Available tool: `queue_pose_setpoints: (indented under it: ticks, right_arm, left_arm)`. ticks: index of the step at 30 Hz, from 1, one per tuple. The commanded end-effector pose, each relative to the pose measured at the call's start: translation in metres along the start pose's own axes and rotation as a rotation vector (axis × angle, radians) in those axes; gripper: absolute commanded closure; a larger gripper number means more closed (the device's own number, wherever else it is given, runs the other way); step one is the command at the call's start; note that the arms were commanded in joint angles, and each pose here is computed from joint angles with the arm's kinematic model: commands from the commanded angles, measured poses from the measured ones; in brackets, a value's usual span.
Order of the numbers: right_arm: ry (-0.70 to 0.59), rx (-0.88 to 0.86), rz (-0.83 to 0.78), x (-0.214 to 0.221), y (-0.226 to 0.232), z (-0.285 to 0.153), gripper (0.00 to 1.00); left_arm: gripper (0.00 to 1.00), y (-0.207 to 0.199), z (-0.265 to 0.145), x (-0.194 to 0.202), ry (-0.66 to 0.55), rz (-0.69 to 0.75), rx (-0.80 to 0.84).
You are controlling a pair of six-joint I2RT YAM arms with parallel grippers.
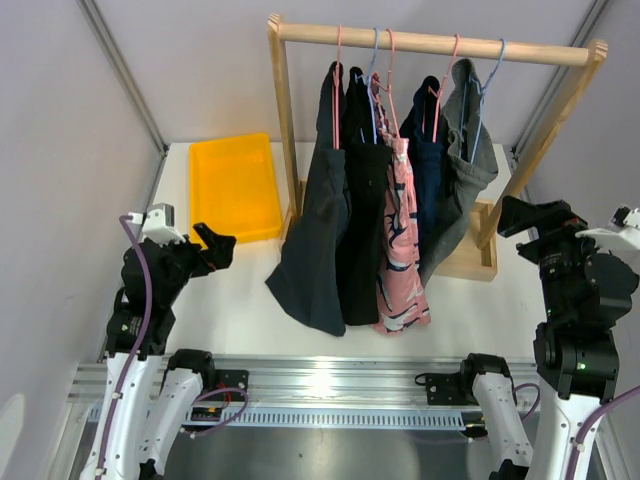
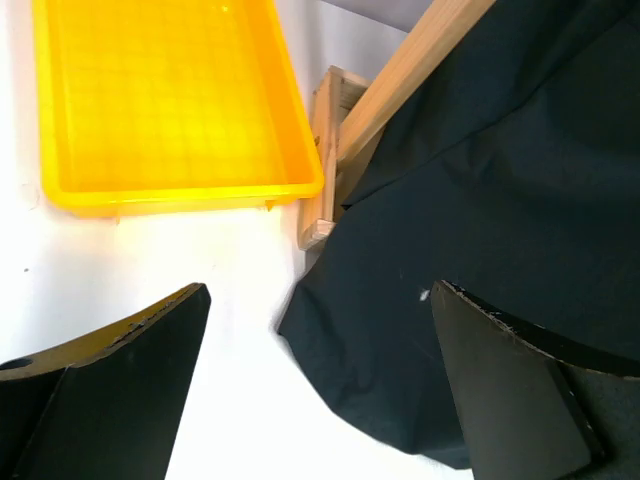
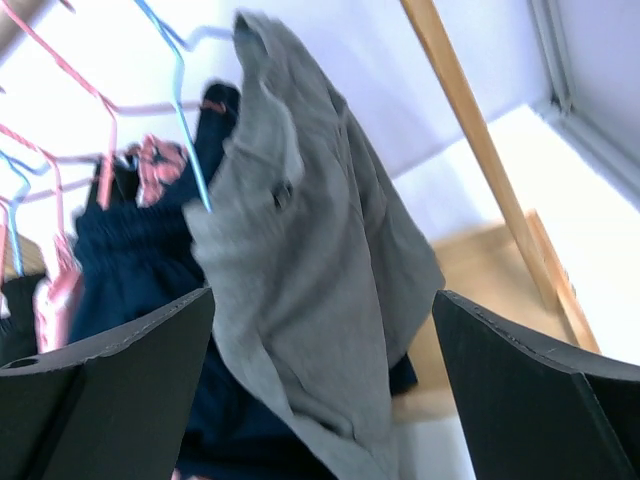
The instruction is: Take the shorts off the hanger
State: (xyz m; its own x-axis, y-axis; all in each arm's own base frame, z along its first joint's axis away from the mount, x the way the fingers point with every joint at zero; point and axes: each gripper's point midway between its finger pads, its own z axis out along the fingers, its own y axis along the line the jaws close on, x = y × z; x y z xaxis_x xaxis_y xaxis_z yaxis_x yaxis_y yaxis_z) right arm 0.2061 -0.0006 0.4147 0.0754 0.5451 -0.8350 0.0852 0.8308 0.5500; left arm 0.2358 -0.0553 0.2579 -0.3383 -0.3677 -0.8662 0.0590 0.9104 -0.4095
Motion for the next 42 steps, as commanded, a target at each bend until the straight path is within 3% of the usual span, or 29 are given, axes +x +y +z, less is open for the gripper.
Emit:
queue_pose_setpoints:
  ticks: [1,6,10,12,13,14,17,24,29,35,38,41,42]
  right_arm:
    - [-0.027,-0.03,-0.051,-0.018,0.012,0.002,0.0]
    - [-0.165,-0.243,-0.124,-0.055,0.058,-0.022,0.01]
    - [-0.211,-0.243,-0.103,-0.08,0.07,-0.019,0.01]
    - [-0.186,-0.235,-0.081,-0.082,0.073,-0.003,0.04]
    - [-0.188,-0.247,-0.07,-0.085,0.077,0.0,0.16]
    - [-0.185,-0.248,-0.063,-0.086,0.078,0.01,0.18]
    - [-0.15,-0.271,-0.039,-0.081,0.083,0.027,0.12]
    - [0.097,-0.237,-0.053,-0.035,0.083,0.109,0.26]
    - [0.121,-0.21,-0.182,-0.021,0.104,0.135,0.21]
    - [0.138,-0.192,-0.225,-0.008,0.117,0.155,0.2]
    - [0.133,-0.18,-0.239,-0.002,0.118,0.161,0.25]
    - [0.142,-0.17,-0.257,0.005,0.118,0.167,0.4]
    - [0.148,-0.167,-0.262,0.007,0.117,0.168,0.56]
  left_arm:
    - [0.01,0.006,0.0,0.001,-0.002,0.032,-0.027]
    - [0.01,0.004,0.002,0.004,0.006,0.032,-0.011]
    - [0.01,0.002,0.007,0.009,0.036,0.03,0.005]
    - [0.01,0.003,0.01,0.012,0.055,0.028,-0.001]
    - [0.01,0.004,0.01,0.012,0.054,0.026,-0.007]
    - [0.01,0.004,0.011,0.012,0.054,0.026,-0.007]
    - [0.01,0.003,0.01,0.012,0.053,0.026,-0.002]
    - [0.01,-0.001,0.009,0.012,0.054,0.027,0.021]
    - [0.02,-0.003,0.007,0.011,0.044,0.03,0.033]
    - [0.02,-0.004,0.007,0.011,0.044,0.032,0.042]
    - [0.02,-0.005,0.007,0.011,0.044,0.032,0.048]
    - [0.02,-0.006,0.006,0.011,0.043,0.032,0.05]
    - [0.02,-0.006,0.006,0.011,0.043,0.032,0.05]
